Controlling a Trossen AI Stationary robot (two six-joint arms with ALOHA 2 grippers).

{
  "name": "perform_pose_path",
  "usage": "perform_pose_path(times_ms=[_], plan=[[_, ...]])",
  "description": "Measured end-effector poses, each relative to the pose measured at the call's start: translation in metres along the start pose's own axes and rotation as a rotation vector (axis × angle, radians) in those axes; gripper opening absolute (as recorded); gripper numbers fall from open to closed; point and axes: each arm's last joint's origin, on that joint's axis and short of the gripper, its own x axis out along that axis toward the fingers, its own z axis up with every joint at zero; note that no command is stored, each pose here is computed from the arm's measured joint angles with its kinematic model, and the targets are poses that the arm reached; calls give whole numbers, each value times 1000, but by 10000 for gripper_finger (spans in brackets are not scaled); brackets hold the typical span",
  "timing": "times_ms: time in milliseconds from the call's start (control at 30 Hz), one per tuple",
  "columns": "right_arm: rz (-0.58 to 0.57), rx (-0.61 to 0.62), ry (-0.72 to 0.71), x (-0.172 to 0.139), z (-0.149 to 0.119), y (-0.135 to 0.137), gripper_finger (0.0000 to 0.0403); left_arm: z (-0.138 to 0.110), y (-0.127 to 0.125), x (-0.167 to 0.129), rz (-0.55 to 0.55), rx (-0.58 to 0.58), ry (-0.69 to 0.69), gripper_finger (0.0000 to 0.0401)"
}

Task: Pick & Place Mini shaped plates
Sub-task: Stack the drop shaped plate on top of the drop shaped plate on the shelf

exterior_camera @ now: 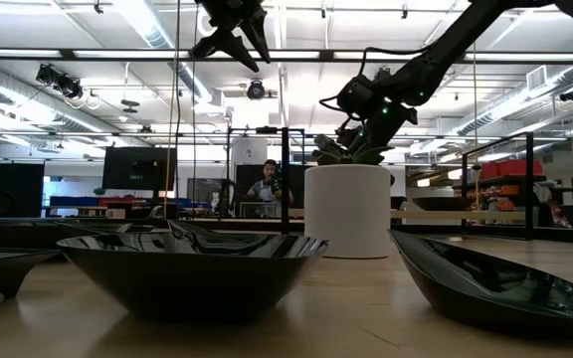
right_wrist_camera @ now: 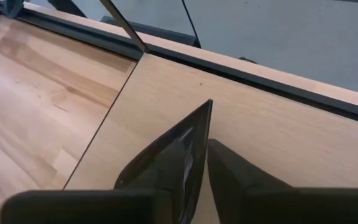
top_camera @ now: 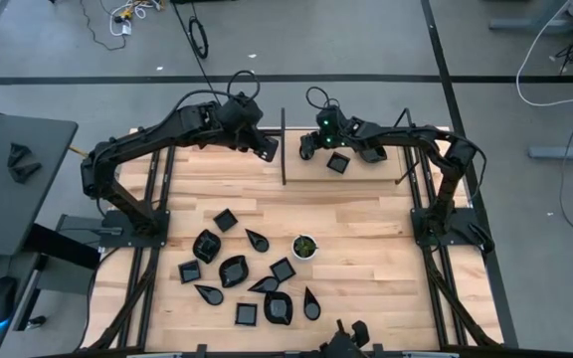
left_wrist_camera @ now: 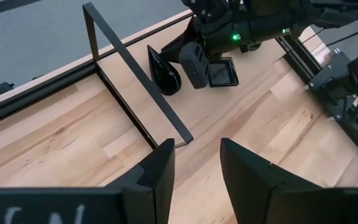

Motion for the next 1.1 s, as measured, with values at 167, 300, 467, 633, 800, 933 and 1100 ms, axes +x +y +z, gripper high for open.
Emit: perform_pose_path(times_ms=[167, 300, 467, 633, 800, 933, 1100], plan=[[66, -17, -13, -14, 9, 0, 123, 0, 0, 0, 0, 0, 0, 133], [222, -77, 31, -25, 13, 5, 119, 0, 0, 0, 11, 0, -8, 133], [352, -146, 139, -19, 3, 10, 68, 0, 1, 0, 15, 5, -11, 133], [296, -171, 176, -7, -7, 8, 10, 0, 0, 0, 15, 8, -10, 133], [261, -170, 184, 0, -10, 5, 13, 0, 0, 0, 15, 9, -10, 133], [252, -173, 205, 6, -14, 3, 11, -1, -1, 0, 12, 13, -8, 133], [214, -169, 181, 3, -12, 3, 3, -5, -2, -1, 21, 28, 19, 133]])
